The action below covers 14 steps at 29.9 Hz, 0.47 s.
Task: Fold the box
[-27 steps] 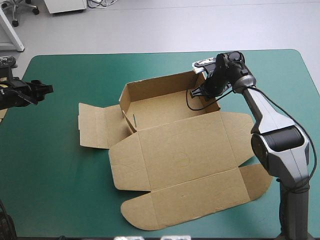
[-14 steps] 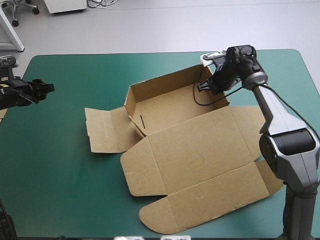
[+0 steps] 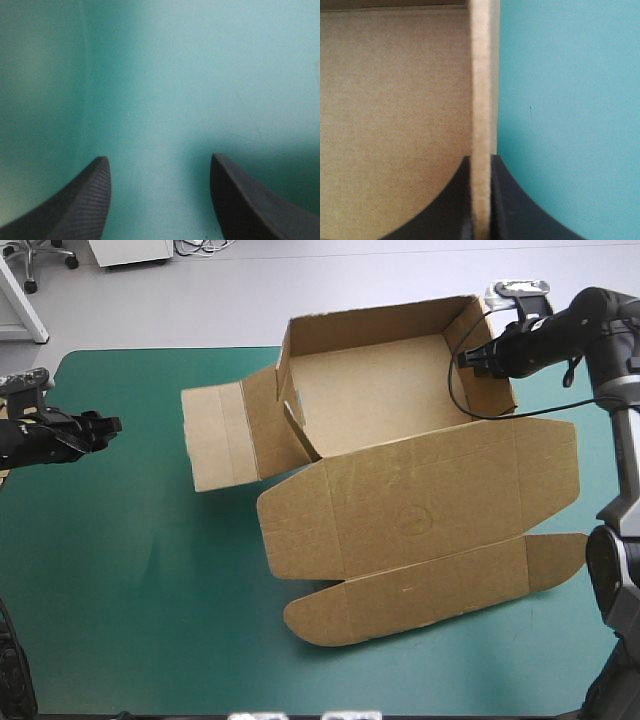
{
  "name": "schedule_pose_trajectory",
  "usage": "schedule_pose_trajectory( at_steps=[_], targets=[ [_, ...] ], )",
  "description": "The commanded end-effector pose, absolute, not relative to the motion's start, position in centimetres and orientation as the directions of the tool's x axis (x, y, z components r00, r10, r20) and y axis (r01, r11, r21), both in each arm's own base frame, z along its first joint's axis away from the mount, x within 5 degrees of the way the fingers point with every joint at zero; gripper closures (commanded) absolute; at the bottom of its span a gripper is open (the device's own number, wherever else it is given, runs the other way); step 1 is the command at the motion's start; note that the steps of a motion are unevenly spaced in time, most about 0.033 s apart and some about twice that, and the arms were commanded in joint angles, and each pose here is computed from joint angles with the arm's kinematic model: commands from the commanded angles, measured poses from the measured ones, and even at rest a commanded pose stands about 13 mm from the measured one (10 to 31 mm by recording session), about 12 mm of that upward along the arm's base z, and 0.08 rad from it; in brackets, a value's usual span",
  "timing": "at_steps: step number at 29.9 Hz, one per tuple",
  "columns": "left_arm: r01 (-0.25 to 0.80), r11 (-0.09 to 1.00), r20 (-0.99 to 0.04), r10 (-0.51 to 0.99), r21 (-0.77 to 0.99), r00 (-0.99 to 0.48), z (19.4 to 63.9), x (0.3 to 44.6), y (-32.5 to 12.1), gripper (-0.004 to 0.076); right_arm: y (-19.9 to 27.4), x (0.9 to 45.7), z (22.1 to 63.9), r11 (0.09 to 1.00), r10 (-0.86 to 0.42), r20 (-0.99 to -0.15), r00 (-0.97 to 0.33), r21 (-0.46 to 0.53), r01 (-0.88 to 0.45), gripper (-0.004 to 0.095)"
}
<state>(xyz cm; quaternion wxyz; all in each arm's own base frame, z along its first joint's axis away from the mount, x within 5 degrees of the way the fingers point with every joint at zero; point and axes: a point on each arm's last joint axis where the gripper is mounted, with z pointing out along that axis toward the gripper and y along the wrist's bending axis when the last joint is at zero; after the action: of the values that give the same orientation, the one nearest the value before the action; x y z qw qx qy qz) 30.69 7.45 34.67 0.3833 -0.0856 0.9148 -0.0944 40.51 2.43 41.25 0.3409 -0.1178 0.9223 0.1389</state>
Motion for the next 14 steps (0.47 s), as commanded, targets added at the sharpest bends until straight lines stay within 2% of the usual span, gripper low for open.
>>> schedule_pose_trajectory(
  at_steps=[1,8,14],
  targets=[
    [-0.078,0.949,-0.718,-0.284,-0.306,-0.635,34.3,30.9,7.2,0.033,1.5,37.3,47.1,0.904,-0.031,-0.801,-0.598,0.232,-0.358,0.0911],
    [-0.015,0.897,-0.639,-0.326,-0.441,-0.697,30.3,32.1,6.3,0.034,0.8,34.9,49.7,0.868,0.015,-0.846,-0.533,0.275,-0.414,0.0911],
    [0.138,0.739,-0.588,-0.391,-0.659,-0.708,29.0,33.9,4.7,0.034,1.4,34.3,50.2,0.831,0.031,-0.847,-0.531,0.316,-0.457,0.0911]
  ],
)
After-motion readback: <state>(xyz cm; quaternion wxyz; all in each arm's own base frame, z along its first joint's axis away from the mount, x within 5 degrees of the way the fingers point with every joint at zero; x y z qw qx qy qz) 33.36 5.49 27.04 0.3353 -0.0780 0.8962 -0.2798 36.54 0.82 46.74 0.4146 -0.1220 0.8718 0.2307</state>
